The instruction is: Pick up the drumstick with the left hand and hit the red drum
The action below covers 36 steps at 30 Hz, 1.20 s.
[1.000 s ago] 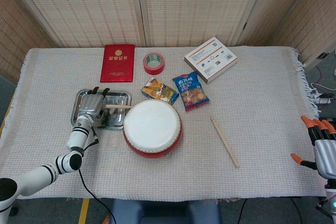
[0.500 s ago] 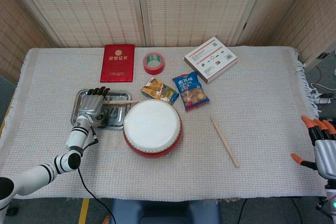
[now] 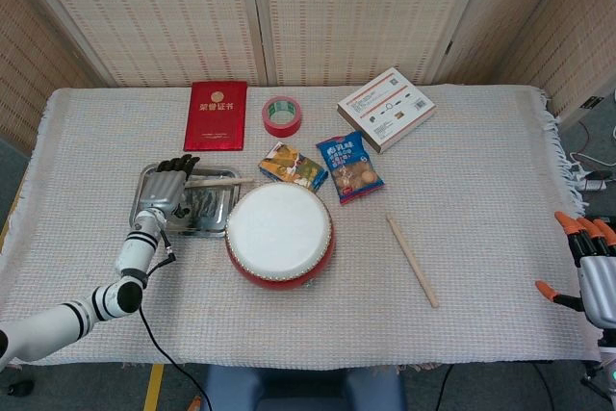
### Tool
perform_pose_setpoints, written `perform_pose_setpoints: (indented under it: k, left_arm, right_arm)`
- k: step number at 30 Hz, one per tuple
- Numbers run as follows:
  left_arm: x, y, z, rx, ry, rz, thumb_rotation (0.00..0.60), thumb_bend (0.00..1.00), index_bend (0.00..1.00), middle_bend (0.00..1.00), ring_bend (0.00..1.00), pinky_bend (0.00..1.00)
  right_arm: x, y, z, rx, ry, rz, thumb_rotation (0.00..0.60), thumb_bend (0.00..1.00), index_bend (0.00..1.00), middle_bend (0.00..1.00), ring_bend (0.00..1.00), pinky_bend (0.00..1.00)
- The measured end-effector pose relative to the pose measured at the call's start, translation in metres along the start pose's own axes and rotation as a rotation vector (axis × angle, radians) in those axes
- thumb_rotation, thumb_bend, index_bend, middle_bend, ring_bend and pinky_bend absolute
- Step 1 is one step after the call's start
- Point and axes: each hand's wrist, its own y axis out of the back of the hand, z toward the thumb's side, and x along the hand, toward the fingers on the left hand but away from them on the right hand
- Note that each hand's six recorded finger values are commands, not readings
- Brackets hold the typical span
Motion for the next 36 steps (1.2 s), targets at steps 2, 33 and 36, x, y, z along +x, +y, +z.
perform_pose_setpoints:
  k: [2, 33, 36]
  left_arm:
    - [-0.003, 0.003, -0.002, -0.023, 0.001, 0.002, 0.6, 0.2, 0.01, 0.02, 0.0, 0.04]
    - [-0.217, 0.019, -0.119, -0.146, 0.157, 0.383, 0.6, 0.31, 0.17, 0.13, 0.03, 0.07]
    - [-0.23, 0.011, -0.118, -0.142, 0.157, 0.365, 0.6, 0.31, 0.17, 0.13, 0.03, 0.07]
  right_arm:
    - [0.0, 0.001, 0.0, 0.0, 0.002, -0.002, 0.6, 0.09, 0.07, 0.13, 0.0, 0.09]
    - [0.002, -0.011, 0.0, -0.106, 0.064, 0.04, 0.6, 0.09, 0.06, 0.13, 0.0, 0.05]
    - [0.005, -0.01, 0.002, -0.102, 0.062, 0.033, 0.6, 0.09, 0.06, 0.13, 0.0, 0.04]
